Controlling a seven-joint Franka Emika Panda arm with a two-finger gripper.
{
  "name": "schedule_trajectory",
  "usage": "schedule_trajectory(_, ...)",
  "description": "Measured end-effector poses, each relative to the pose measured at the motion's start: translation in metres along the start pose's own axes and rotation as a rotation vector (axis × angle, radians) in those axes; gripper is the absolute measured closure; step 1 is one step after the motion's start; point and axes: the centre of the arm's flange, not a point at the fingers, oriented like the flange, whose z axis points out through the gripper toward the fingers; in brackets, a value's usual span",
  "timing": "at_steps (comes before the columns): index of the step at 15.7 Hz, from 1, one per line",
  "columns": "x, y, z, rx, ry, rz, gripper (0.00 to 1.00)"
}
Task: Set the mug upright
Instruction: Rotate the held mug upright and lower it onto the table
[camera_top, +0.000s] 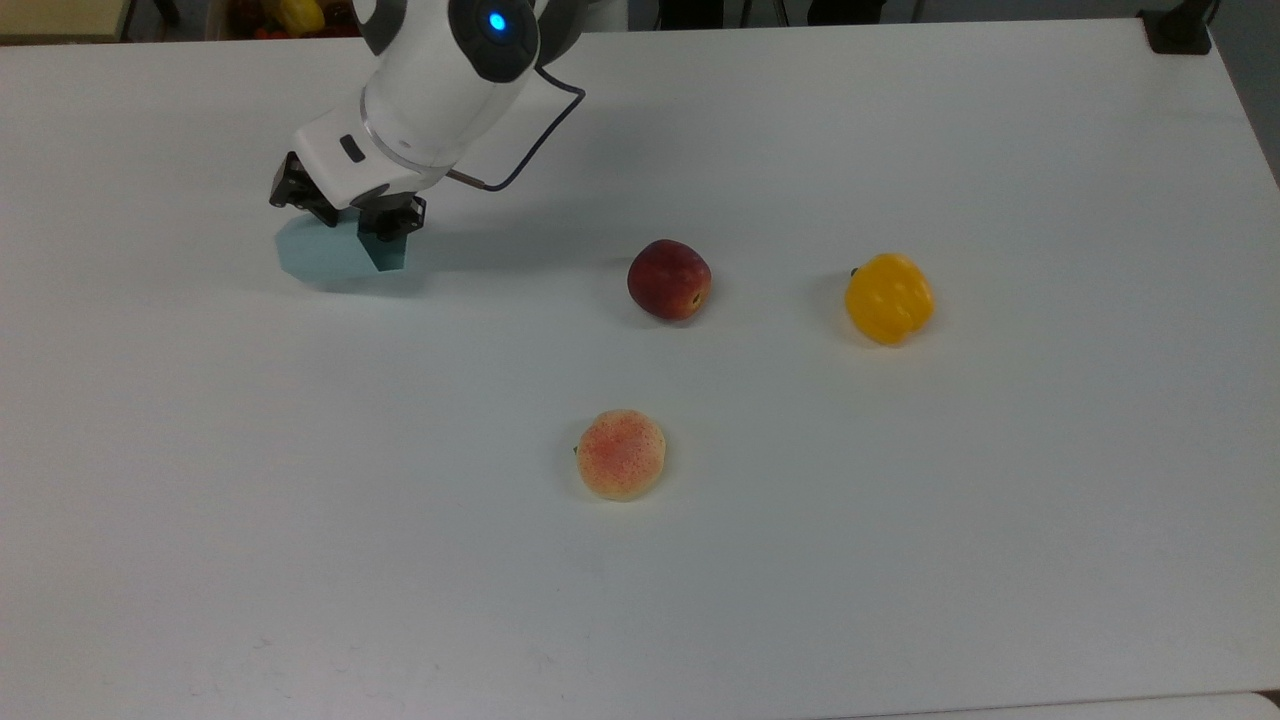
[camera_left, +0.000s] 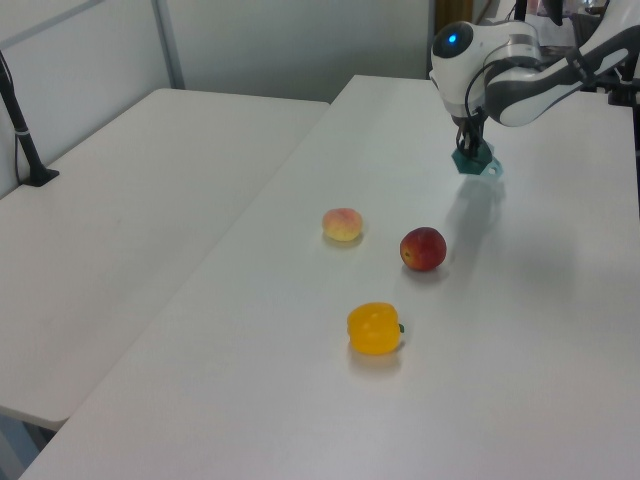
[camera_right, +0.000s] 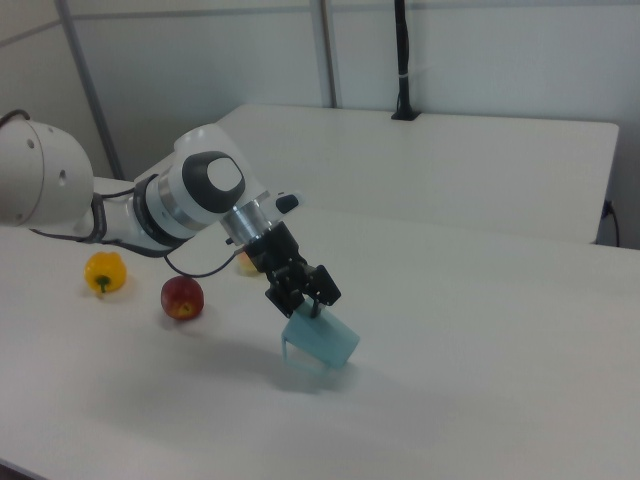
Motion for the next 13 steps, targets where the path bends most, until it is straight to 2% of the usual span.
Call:
schedule_trajectory(5,0.010,0.004,-0.026,0.213,-0.004,0.093,1.00)
schedule_trajectory(7,0.013,0.004,-0.037,0.304,-0.001,0.098,1.00)
schedule_trajectory(13,0.017,-0.015,-0.060,0.608,0.036,-0.031,1.00)
